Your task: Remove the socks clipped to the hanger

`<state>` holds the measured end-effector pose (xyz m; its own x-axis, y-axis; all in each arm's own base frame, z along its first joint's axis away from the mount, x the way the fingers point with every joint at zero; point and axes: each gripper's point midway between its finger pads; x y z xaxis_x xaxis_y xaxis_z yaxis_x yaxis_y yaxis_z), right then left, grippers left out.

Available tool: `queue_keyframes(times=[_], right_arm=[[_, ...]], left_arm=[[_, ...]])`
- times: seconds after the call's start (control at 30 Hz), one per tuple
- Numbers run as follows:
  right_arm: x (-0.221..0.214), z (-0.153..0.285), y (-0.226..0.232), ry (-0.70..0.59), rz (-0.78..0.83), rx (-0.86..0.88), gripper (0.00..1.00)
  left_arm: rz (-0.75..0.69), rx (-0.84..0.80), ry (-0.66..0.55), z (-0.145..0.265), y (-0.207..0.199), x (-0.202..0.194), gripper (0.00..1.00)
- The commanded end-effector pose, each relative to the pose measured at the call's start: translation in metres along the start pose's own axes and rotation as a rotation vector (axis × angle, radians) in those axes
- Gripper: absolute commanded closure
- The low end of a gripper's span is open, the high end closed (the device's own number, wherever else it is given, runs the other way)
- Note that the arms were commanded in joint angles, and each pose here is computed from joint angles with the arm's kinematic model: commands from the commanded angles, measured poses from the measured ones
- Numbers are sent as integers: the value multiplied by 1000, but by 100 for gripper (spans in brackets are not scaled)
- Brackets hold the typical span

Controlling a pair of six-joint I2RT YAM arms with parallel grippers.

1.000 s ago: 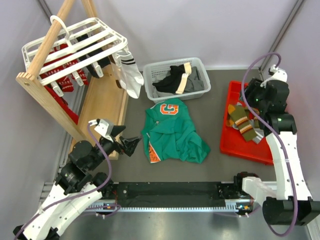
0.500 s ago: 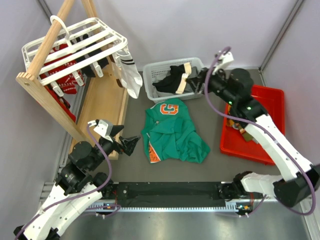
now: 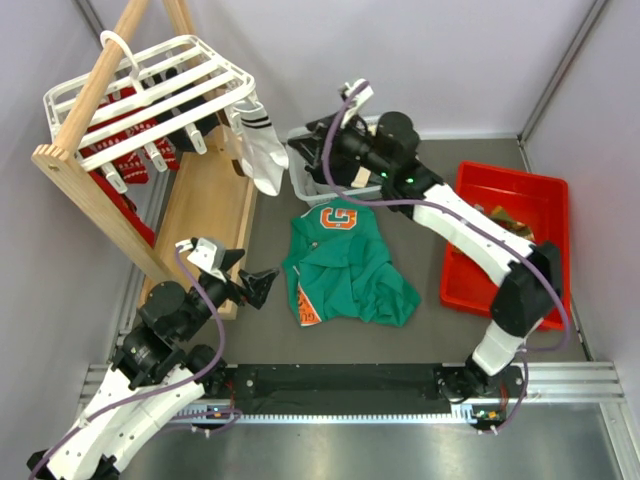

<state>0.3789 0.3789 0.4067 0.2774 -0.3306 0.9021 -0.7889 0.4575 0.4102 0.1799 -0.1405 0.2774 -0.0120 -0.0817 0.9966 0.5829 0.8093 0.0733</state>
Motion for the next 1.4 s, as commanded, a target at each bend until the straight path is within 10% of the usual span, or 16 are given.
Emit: queue_keyframes(times=[0.0,0.23,0.43,1.37], right_arm=[[23,-35,45,-94,70,161,36],[-5,-75,43,-81,60,168,39],[-1,-66,60,-113,43,183,100],[4,-17,186,24,-299,395,100]], left_arm=[[-11,2,-21,-3,1,7,1],[-17,24,-5,-4,5,4,1],[-16,33,-3,-5,6,3,1],[-94,276,-110,-12,54,66,1]])
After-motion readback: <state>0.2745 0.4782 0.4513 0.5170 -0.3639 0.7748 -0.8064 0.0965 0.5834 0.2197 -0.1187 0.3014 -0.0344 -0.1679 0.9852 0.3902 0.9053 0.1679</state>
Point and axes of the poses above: each gripper's point midway between its finger pads, its own z axis back along the fingers, its own y axis along the line the jaws close on, x = y × z, and after that the axes turned 14 degrees about -z, right-handed
